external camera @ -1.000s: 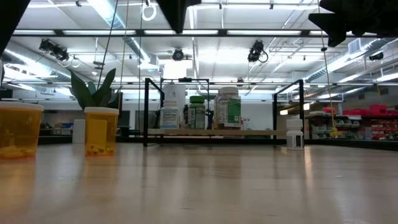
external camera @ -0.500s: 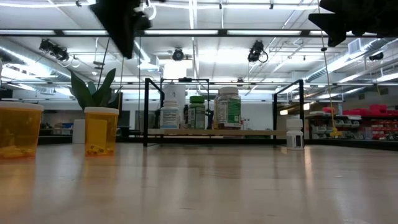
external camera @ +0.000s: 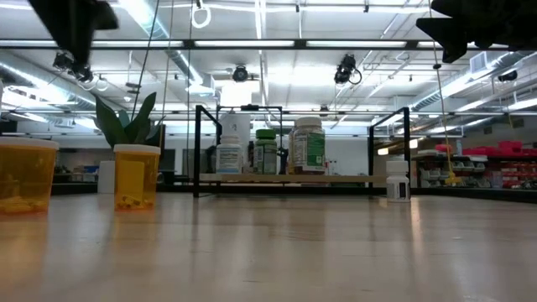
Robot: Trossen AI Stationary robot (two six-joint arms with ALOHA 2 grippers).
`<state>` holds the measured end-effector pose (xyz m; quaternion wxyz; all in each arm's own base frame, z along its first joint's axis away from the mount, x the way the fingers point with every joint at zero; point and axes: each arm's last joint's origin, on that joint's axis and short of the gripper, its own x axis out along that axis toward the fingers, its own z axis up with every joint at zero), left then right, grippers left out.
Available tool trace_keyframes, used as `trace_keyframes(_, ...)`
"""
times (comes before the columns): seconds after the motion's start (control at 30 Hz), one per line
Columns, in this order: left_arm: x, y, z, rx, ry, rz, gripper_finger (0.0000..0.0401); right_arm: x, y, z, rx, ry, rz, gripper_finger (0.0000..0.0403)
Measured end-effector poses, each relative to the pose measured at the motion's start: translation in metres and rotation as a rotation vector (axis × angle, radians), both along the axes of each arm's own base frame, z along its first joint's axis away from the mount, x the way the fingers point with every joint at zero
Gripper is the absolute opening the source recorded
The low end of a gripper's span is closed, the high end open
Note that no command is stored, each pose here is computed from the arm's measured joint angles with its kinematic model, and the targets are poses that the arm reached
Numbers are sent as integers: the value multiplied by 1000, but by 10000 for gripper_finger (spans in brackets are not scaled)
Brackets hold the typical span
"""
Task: Pick and place medicine bottles onto shelf by color
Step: Put the large white pill bottle on the shelf
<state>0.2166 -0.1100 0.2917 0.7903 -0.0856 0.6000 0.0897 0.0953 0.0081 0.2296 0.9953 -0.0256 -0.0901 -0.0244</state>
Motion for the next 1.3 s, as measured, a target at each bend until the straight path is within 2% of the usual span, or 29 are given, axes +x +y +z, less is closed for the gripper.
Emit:
trace_keyframes(0.33, -41, -54, -6, -100, 108, 170, 259, 0, 0, 0, 0, 0, 0, 217)
trace_keyframes(0.53, -39, -88, -21, -186, 88, 247, 307, 0, 0, 0, 0, 0, 0, 218)
trace_keyframes(0.63, -33, -101, -34, -195, 97, 268, 325, 0, 0, 0, 0, 0, 0, 217)
trace_keyframes(0.83, -21, -108, -51, -183, 110, 318, 349, 0, 0, 0, 0, 0, 0, 217)
trace_keyframes(0.93, -16, -109, -52, -203, 95, 324, 350, 0, 0, 0, 0, 0, 0, 217)
trace_keyframes(1.3, -6, -101, -51, -174, 2, 423, 351, 0, 0, 0, 0, 0, 0, 218)
